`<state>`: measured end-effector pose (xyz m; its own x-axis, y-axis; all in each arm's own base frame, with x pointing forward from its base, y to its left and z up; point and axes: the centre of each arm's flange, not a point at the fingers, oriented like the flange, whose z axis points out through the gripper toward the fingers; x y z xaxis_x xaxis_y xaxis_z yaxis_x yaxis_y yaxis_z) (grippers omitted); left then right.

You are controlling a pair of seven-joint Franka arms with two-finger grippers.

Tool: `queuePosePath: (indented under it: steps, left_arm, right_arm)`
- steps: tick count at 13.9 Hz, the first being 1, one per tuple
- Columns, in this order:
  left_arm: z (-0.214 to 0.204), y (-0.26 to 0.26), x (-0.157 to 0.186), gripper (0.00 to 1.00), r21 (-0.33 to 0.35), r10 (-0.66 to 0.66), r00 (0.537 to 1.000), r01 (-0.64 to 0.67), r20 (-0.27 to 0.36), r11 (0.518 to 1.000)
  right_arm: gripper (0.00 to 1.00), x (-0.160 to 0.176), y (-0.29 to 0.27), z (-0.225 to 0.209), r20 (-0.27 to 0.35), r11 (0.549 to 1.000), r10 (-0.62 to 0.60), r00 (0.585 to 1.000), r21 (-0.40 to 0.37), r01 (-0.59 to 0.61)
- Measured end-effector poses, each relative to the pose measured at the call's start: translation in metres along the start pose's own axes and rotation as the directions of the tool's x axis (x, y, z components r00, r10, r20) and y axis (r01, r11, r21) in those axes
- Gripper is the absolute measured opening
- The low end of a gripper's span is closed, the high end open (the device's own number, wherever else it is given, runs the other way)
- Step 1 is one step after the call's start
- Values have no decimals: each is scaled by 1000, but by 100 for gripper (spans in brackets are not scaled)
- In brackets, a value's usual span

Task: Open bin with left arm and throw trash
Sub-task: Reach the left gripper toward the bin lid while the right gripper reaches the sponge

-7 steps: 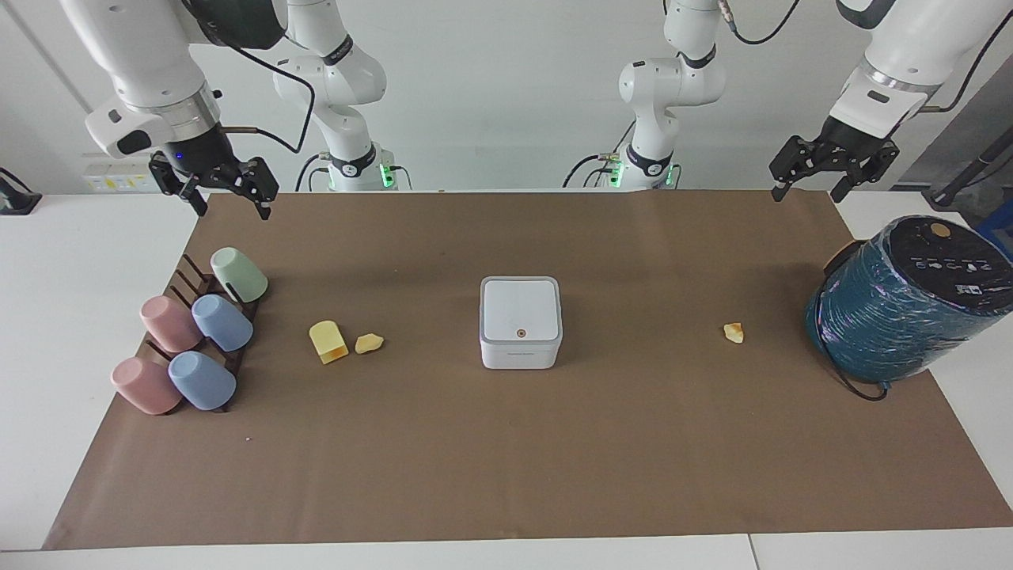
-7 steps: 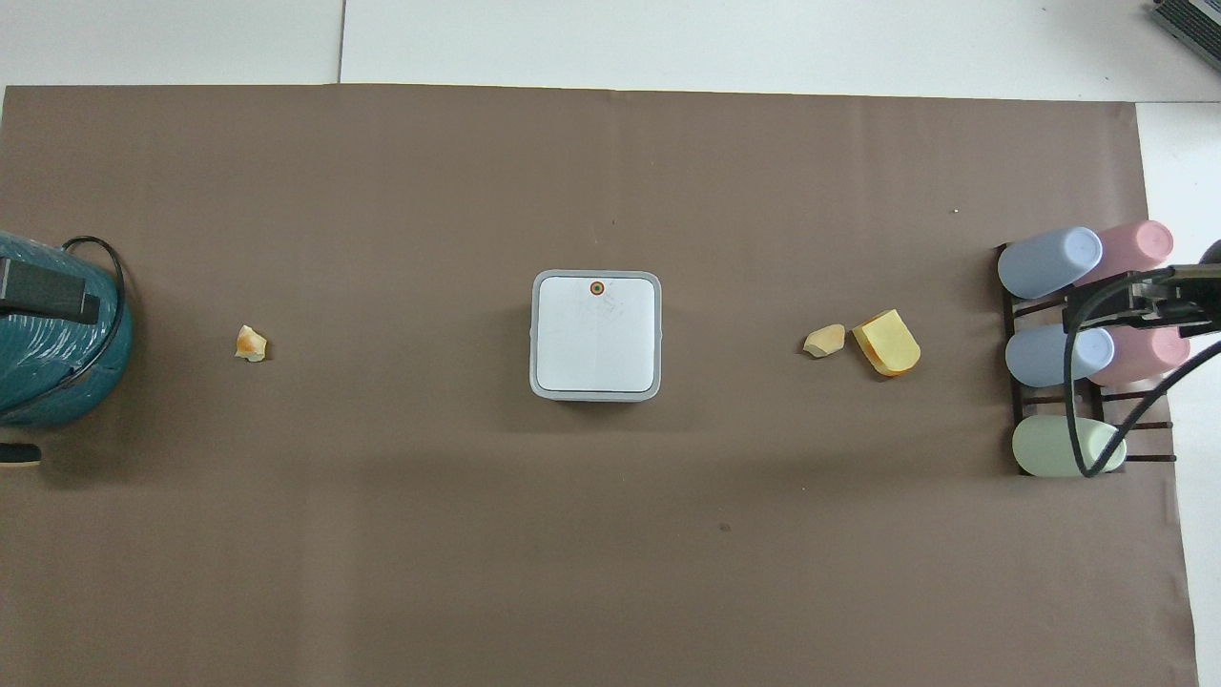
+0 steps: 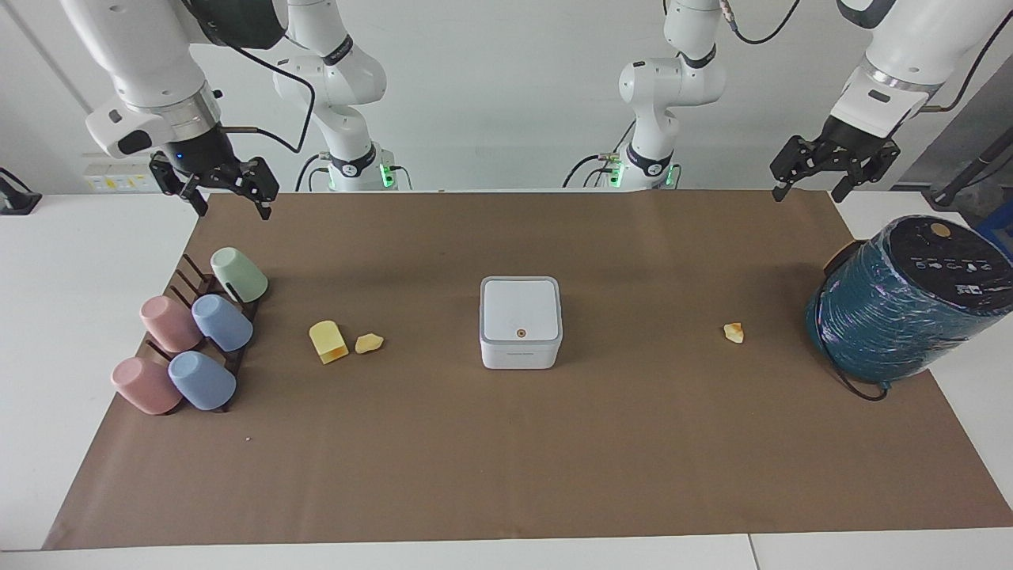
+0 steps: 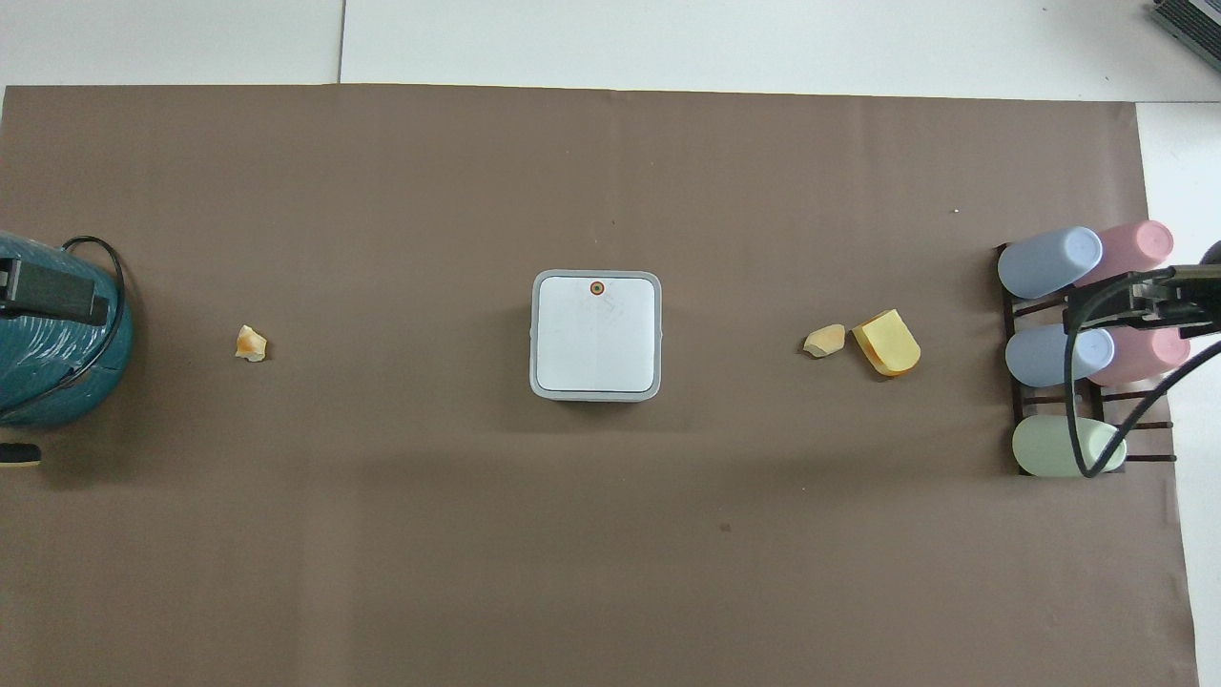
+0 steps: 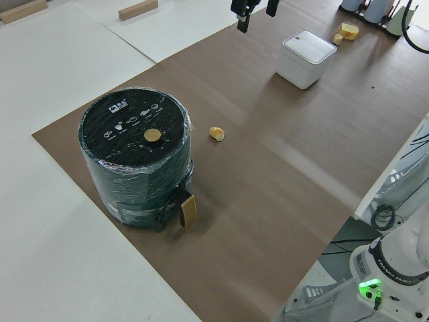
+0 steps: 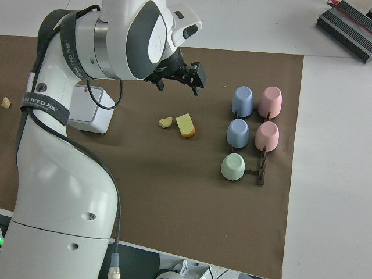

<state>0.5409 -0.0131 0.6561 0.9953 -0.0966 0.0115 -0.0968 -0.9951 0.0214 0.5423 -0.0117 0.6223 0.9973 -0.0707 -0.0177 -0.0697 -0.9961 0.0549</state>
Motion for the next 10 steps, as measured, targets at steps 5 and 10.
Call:
queuePosePath:
  steps: [5, 10]
  left_arm:
    - [-1, 46, 5, 100, 1, 85, 996, -85, -26, 996]
    - [3, 131, 10, 100, 5, 221, 968, -222, -118, 975]
  right_arm:
    - [100, 7, -6, 35, -81, 1000, -10, 997, 7, 11]
    - [100, 32, -36, 154, -126, 995, -81, 989, 41, 87]
